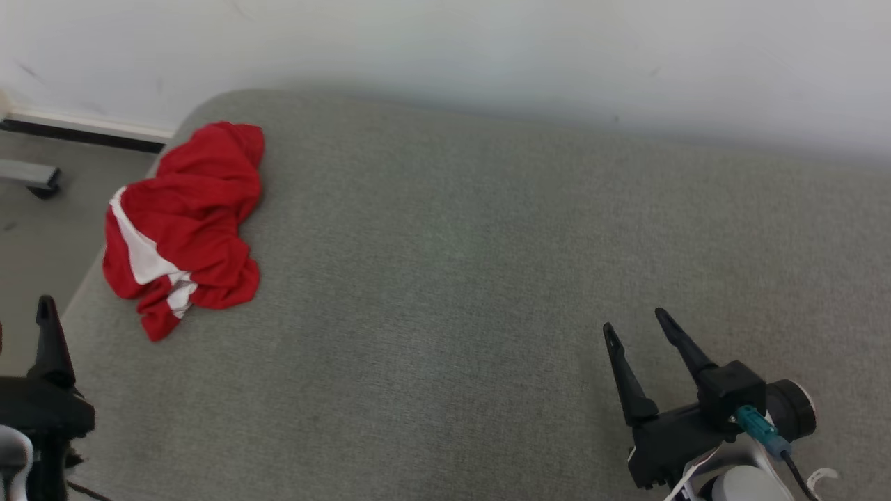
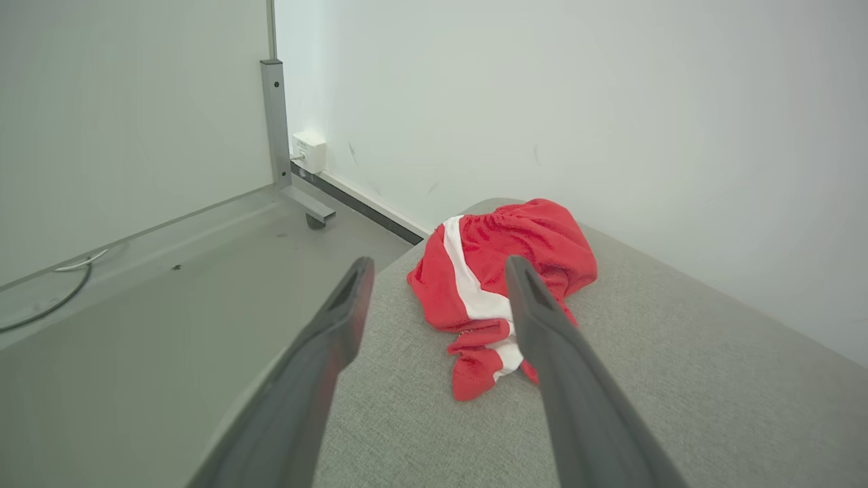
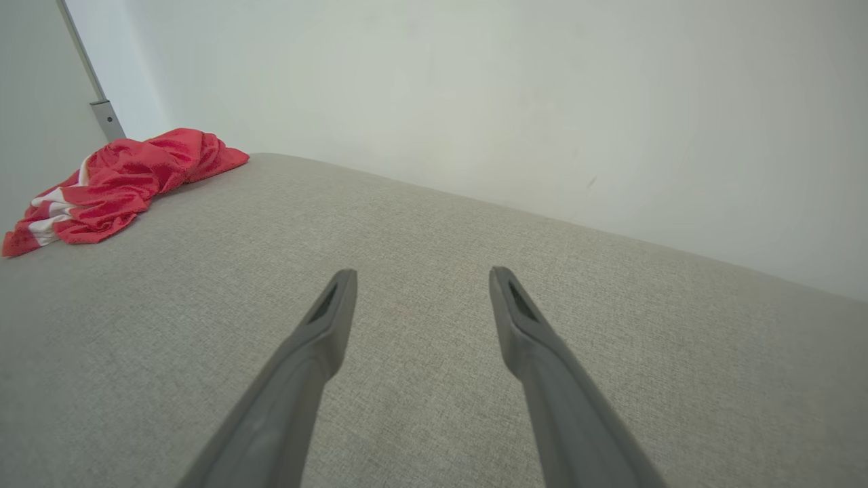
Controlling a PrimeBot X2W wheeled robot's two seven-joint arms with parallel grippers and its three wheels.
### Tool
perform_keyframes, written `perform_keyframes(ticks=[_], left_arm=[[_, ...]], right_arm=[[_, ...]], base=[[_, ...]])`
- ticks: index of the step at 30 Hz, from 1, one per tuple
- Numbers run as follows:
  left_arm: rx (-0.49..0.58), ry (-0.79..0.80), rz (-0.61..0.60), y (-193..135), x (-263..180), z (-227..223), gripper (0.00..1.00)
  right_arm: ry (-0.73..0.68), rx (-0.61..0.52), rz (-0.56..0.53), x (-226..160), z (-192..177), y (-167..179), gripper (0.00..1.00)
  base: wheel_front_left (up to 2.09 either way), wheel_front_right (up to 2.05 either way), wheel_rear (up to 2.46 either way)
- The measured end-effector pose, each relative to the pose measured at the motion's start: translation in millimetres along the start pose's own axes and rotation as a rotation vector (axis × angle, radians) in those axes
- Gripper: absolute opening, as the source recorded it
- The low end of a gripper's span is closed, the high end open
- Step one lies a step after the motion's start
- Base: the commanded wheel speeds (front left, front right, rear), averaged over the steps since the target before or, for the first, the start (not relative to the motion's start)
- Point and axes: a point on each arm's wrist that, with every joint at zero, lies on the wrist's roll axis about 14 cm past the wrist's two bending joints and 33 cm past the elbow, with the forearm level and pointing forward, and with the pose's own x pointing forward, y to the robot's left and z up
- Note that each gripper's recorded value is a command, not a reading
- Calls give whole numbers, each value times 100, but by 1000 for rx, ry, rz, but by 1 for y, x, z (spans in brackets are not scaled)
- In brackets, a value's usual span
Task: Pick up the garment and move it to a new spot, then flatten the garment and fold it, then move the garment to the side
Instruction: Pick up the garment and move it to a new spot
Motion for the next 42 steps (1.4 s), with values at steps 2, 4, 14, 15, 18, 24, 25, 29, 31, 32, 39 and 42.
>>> perform_keyframes(ticks=[2, 4, 14, 15, 18, 24, 25, 29, 31, 32, 39, 42], left_arm=[[14, 45, -23, -11, 20, -6, 100], [42, 92, -34, -17, 39, -10, 100], [46, 278, -62, -40, 119, -37, 100], [34, 309, -59, -40, 123, -45, 100], [9, 403, -46, -42, 135, -68, 100], [-34, 558, -7, -48, 152, -108, 100], [-45, 590, 12, -45, 153, -116, 100], [-57, 666, 47, -43, 154, -138, 100], [-61, 688, 75, -40, 157, -148, 100], [-68, 692, 87, -39, 158, -152, 100], [-49, 745, 50, -52, 160, -170, 0], [-14, 696, 9, -57, 162, -156, 0]], right_arm=[[16, 4, -30, 0, -7, -15, 100], [32, 11, -59, -1, -14, -28, 100], [105, 44, -138, -2, -53, -62, 100], [109, 48, -144, -2, -56, -64, 100], [132, 58, -168, -5, -67, -72, 100], [167, 62, -235, -19, -81, -92, 100], [173, 62, -243, -22, -83, -95, 100], [187, 64, -270, -28, -88, -102, 100], [202, 64, -290, -33, -94, -107, 100], [209, 65, -299, -36, -96, -109, 100], [218, 72, -321, -41, -101, -112, 100], [205, 76, -317, -40, -98, -109, 100]], base=[[0, 0, 0], [0, 0, 0], [0, 0, 0], [0, 0, 0], [0, 0, 0], [0, 0, 0], [0, 0, 0], [0, 0, 0], [0, 0, 0], [0, 0, 0], [0, 0, 0], [0, 0, 0]])
